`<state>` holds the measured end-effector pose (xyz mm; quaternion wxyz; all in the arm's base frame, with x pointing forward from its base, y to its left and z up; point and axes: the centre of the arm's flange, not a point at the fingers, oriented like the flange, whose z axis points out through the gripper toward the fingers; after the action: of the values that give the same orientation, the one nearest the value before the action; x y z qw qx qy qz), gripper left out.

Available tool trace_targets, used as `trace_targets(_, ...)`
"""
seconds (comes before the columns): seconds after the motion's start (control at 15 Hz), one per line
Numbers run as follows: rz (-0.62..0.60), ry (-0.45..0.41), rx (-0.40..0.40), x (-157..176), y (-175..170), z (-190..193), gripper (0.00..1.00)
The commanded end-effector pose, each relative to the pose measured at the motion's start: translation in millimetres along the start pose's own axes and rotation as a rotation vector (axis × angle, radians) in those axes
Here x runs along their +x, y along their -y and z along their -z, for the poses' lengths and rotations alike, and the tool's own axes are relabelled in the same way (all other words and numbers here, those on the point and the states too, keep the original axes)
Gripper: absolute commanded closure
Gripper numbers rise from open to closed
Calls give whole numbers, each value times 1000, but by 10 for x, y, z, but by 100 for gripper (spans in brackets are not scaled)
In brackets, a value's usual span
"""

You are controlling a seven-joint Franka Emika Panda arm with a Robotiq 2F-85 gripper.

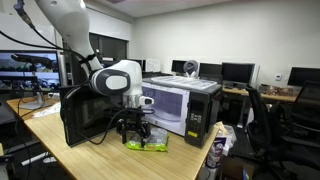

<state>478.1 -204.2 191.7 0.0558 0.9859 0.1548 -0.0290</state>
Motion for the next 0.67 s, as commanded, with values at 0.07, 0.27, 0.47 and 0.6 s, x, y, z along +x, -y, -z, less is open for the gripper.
trace_targets(0.07,-6,-9,-22,46,3,-56,44)
trace_targets(0.27,-6,-14,-28,56,-8,-32,64)
trace_targets(0.47,0,-9,-27,46,16,-1,85)
trace_targets(0.6,6,-14,-20,39,35,74,93)
